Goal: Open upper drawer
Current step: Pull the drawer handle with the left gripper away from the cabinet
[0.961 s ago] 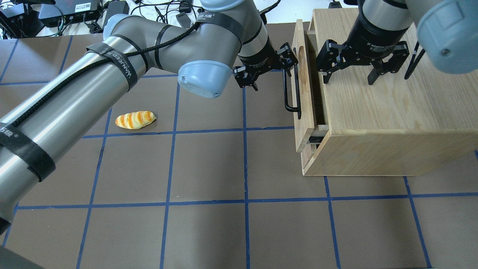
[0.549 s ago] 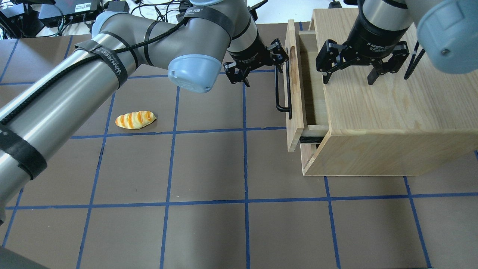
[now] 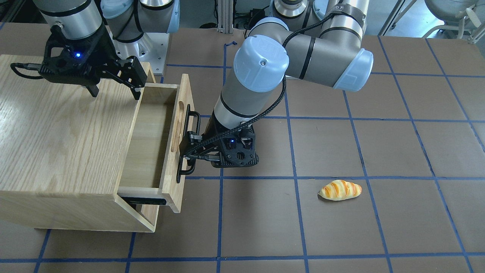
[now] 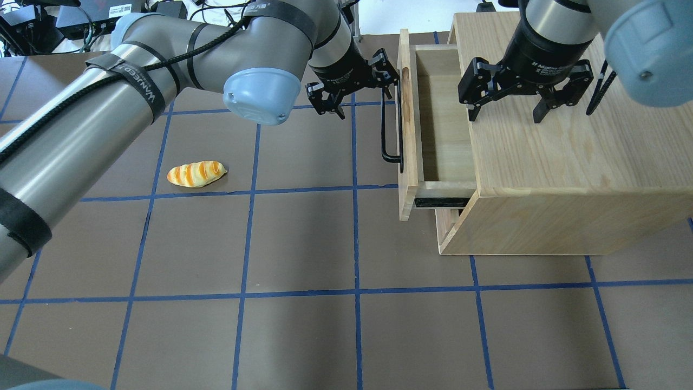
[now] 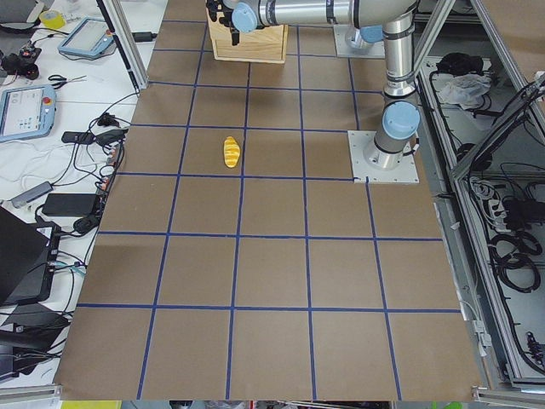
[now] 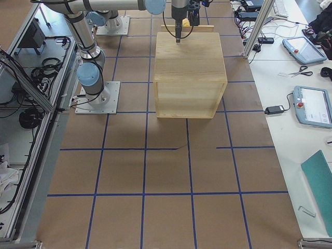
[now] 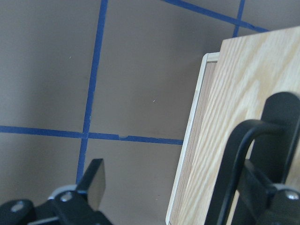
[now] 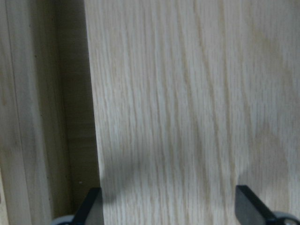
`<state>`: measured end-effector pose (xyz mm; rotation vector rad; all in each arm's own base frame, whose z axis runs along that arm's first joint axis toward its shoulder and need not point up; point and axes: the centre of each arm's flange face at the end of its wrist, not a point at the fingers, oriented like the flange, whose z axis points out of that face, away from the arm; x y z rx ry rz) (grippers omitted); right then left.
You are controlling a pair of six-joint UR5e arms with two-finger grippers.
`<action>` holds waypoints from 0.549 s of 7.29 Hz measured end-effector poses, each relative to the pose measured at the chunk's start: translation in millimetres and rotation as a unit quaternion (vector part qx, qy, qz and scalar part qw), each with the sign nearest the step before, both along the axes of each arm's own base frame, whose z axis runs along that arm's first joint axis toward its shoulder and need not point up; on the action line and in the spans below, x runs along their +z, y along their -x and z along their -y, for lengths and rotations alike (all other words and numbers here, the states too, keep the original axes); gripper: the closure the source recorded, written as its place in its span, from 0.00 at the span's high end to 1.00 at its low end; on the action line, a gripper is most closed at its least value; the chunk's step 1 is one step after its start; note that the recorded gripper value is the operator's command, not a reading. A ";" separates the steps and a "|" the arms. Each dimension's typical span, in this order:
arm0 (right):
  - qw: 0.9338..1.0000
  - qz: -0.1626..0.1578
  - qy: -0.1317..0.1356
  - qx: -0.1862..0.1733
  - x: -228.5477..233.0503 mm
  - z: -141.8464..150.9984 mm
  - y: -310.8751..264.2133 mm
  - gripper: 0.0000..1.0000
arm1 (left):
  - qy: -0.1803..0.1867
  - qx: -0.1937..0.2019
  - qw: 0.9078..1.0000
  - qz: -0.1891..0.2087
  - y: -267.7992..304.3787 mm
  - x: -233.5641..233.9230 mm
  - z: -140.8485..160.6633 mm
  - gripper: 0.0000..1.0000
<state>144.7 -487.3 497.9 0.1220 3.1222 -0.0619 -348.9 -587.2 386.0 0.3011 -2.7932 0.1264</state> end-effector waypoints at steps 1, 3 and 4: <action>1.000 0.000 0.000 0.000 0.0 0.0 0.0 1.00 | 0.001 0.000 1.000 0.001 -5.1 0.6 1.9 1.00; 1.000 0.001 0.000 0.000 0.0 0.0 0.0 1.00 | -0.001 -0.003 1.000 0.005 -20.3 1.9 6.9 1.00; 1.000 0.000 0.000 0.000 0.0 0.1 0.1 1.00 | -0.001 -0.005 1.000 0.007 -27.4 2.8 9.1 1.00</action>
